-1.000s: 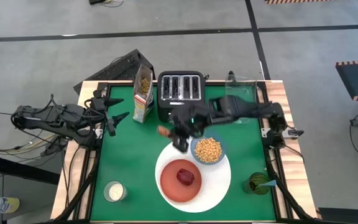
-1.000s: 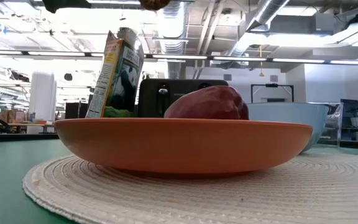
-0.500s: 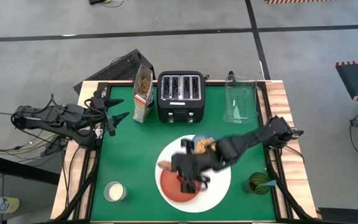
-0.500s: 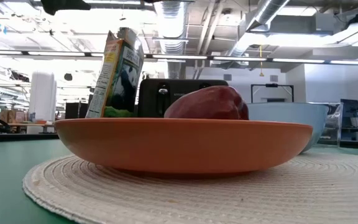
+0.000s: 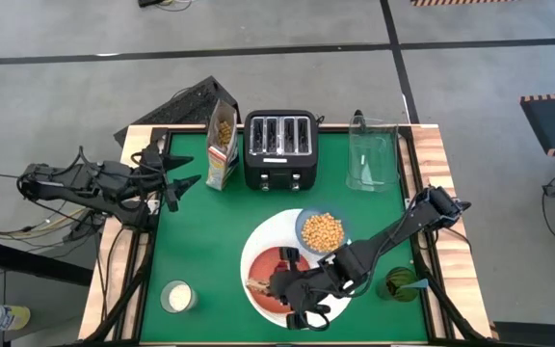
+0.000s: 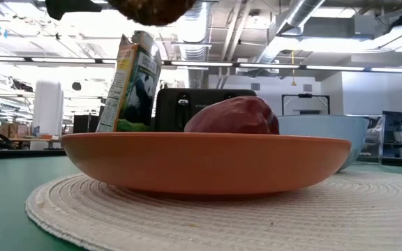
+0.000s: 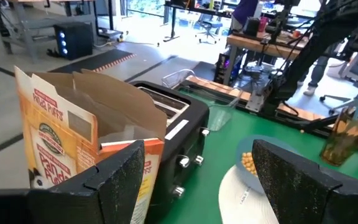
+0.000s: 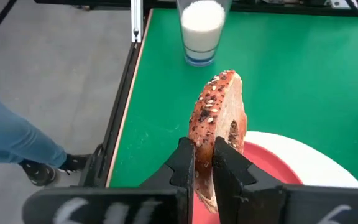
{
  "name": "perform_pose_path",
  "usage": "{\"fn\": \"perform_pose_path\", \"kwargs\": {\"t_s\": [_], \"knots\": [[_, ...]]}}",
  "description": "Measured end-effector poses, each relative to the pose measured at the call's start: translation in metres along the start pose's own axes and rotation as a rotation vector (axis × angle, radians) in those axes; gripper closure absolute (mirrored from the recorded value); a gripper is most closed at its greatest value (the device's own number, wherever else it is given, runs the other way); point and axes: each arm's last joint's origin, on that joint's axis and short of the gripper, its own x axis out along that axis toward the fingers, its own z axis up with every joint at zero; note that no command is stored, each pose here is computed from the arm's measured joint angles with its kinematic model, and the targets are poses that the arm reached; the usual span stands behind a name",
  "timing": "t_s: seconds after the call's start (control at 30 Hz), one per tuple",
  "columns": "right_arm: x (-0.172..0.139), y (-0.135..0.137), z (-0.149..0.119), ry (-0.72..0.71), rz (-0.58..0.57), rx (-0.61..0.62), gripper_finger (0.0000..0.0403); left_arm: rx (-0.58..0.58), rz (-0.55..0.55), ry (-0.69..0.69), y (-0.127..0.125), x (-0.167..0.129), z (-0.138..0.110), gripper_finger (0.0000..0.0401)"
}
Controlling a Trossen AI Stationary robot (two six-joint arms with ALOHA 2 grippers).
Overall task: Arrange a breakfast setting
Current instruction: Put the toasted bread on the orange plate
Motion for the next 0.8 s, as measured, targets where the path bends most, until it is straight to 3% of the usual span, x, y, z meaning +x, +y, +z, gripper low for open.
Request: {"fn": "perform_pose_path", "kwargs": {"t_s": [0.17, 0.5, 0.63, 0.8], "knots": [[0.015, 0.001, -0.011, -0.047, 0.02, 0.013, 0.0348, -0.001, -0.025, 0.008, -0.001, 0.0, 0.0, 0.0118], [0.035, -0.001, -0.042, -0.003, 0.012, -0.005, 0.0348, 0.006, -0.032, 0.026, -0.001, 0.0, -0.002, 0.0118], [0.036, 0.0, -0.045, -0.006, 0.013, -0.072, 0.0348, 0.013, -0.021, 0.059, 0.001, 0.0, -0.006, 0.0118], [0.038, -0.007, -0.043, -0.004, 0.008, -0.066, 0.0348, 0.008, -0.008, 0.095, 0.002, 0.0, -0.01, 0.0118]]}}
